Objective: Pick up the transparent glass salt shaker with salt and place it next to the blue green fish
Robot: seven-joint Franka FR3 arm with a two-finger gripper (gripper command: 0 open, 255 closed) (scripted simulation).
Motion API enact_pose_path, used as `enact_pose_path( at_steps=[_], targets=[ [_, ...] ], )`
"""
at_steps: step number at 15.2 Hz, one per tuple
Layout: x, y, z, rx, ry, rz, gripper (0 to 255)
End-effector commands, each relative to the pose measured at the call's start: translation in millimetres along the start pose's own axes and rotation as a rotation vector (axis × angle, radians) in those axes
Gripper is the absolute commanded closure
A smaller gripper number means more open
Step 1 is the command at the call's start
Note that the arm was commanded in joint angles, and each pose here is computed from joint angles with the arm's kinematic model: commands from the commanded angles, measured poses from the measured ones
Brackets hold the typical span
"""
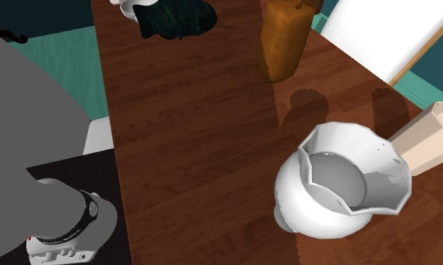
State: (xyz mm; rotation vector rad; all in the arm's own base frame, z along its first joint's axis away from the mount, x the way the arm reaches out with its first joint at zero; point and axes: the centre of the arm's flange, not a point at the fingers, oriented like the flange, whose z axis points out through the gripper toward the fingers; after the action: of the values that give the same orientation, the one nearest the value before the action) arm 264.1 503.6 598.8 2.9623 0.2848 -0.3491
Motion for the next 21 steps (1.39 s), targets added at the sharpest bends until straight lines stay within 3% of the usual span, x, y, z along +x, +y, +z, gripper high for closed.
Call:
enact_pose_path(
  at_steps=[1,10,21],
  targets=[
    [-9.0,-26.9,-1.7,0.001,0.0,0.003,255],
    [-58.8,-144.5,-3.9,0.001,0.0,0.003,255],
    [-44.7,-151.5,52.0,0.001,0.0,0.003,255]
  ],
)
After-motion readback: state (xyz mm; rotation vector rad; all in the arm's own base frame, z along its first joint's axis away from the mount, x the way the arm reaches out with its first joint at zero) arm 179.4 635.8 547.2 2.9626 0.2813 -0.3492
